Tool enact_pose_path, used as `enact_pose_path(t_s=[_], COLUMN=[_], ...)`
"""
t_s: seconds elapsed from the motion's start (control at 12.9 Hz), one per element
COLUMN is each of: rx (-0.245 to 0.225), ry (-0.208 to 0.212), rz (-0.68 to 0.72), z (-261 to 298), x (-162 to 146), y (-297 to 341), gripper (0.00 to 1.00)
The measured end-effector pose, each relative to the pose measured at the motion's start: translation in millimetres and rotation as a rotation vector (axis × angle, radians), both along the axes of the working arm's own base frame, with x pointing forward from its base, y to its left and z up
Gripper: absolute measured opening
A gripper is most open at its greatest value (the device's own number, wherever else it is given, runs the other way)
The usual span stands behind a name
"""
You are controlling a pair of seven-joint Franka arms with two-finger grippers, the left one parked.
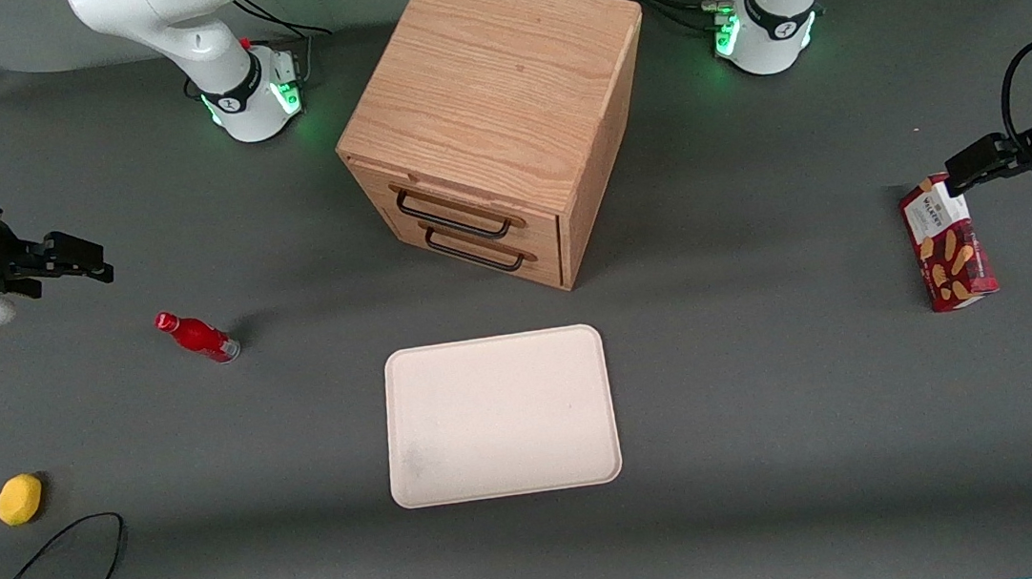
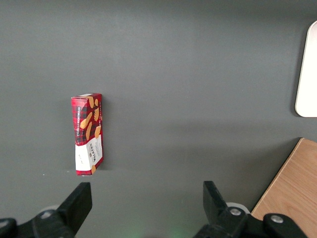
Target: Open upper drawer
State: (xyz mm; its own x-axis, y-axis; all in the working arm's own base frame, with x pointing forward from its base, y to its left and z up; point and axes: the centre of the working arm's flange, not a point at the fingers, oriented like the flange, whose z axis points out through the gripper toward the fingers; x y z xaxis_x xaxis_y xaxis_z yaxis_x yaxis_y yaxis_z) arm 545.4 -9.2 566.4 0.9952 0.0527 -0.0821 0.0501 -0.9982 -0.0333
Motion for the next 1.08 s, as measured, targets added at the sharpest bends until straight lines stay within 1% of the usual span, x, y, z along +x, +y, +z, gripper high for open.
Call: enact_pose_path(t_s=[1.08], rx=[-0.001], ry=[-0.002], rz=[-0.004], z=[0.2], x=[0.3], y=[-2.1], gripper=[1.0])
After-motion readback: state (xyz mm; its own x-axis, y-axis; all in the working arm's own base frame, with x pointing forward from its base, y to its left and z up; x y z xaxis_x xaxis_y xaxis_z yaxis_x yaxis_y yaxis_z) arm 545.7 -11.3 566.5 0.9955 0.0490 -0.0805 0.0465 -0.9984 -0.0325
